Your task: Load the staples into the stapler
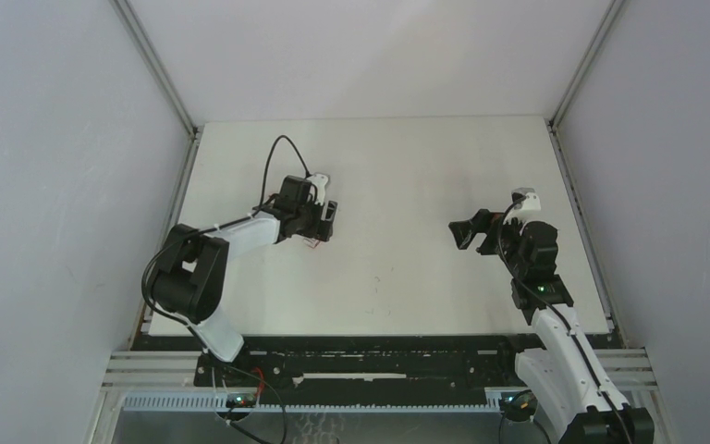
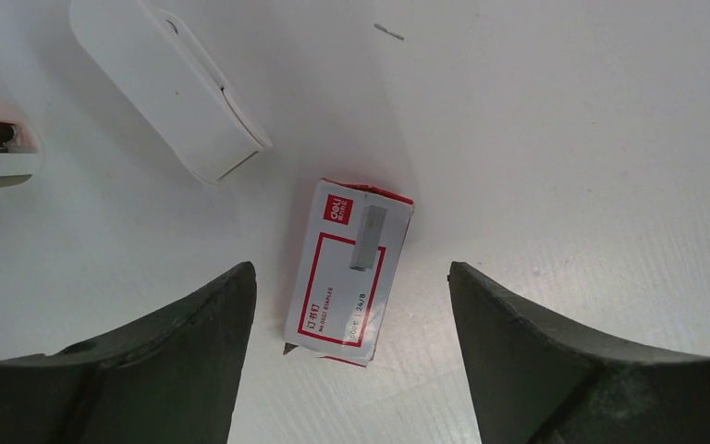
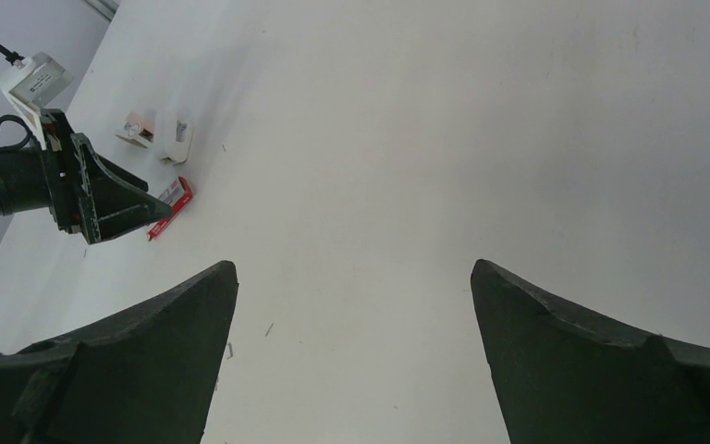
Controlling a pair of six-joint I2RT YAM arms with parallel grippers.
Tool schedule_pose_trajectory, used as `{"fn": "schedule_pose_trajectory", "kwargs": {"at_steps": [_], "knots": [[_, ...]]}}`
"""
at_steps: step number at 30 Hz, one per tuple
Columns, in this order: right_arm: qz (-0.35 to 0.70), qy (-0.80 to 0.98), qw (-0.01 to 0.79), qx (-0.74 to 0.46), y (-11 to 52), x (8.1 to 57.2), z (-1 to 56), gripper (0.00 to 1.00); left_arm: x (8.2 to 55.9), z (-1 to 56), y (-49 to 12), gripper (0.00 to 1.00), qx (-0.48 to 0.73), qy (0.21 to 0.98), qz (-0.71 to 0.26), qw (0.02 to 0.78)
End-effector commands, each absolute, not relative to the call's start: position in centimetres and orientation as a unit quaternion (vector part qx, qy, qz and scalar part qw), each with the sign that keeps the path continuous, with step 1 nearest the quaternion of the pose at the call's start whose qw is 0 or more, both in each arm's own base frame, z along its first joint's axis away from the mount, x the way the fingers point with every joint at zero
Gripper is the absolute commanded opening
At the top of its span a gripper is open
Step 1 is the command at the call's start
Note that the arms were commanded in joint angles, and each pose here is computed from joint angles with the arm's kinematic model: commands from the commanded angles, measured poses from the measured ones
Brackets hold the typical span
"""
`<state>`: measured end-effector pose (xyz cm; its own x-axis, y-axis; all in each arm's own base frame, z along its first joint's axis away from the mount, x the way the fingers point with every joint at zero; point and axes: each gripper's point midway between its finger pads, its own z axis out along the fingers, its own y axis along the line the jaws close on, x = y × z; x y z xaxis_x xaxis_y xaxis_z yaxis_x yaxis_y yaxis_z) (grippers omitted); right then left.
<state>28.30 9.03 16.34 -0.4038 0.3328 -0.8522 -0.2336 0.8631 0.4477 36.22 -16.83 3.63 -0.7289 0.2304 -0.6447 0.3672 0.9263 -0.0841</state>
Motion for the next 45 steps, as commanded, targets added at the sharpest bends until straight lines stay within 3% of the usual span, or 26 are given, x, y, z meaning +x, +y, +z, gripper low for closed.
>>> {"fn": "schedule_pose_trajectory", "kwargs": {"at_steps": [1, 9, 22, 40, 45], "knots": [[0.251, 0.778, 0.576, 0.018, 8.9, 28.8, 18.5, 0.96, 35.9, 4.9, -17.6, 0.79, 0.172, 0.914, -0.111, 0.35], [0.241, 0.778, 0.58, 0.022, 8.5, 28.7, 18.5, 0.96, 35.0, 4.1, -17.1, 0.71, 0.165, 0.923, -0.1, 0.333], [0.242, 0.778, 0.58, 0.019, 8.7, 28.7, 18.6, 0.96, 34.8, 3.6, -16.7, 0.7, 0.152, 0.928, -0.085, 0.328], [0.245, 0.782, 0.573, 0.015, 9.0, 28.9, 18.1, 0.95, 32.5, 2.2, -20.0, 0.45, 0.221, 0.919, -0.071, 0.317], [0.25, 0.784, 0.568, 0.013, 9.3, 28.9, 17.9, 0.95, 31.1, 2.5, -23.6, 0.42, 0.283, 0.898, -0.102, 0.322]]}}
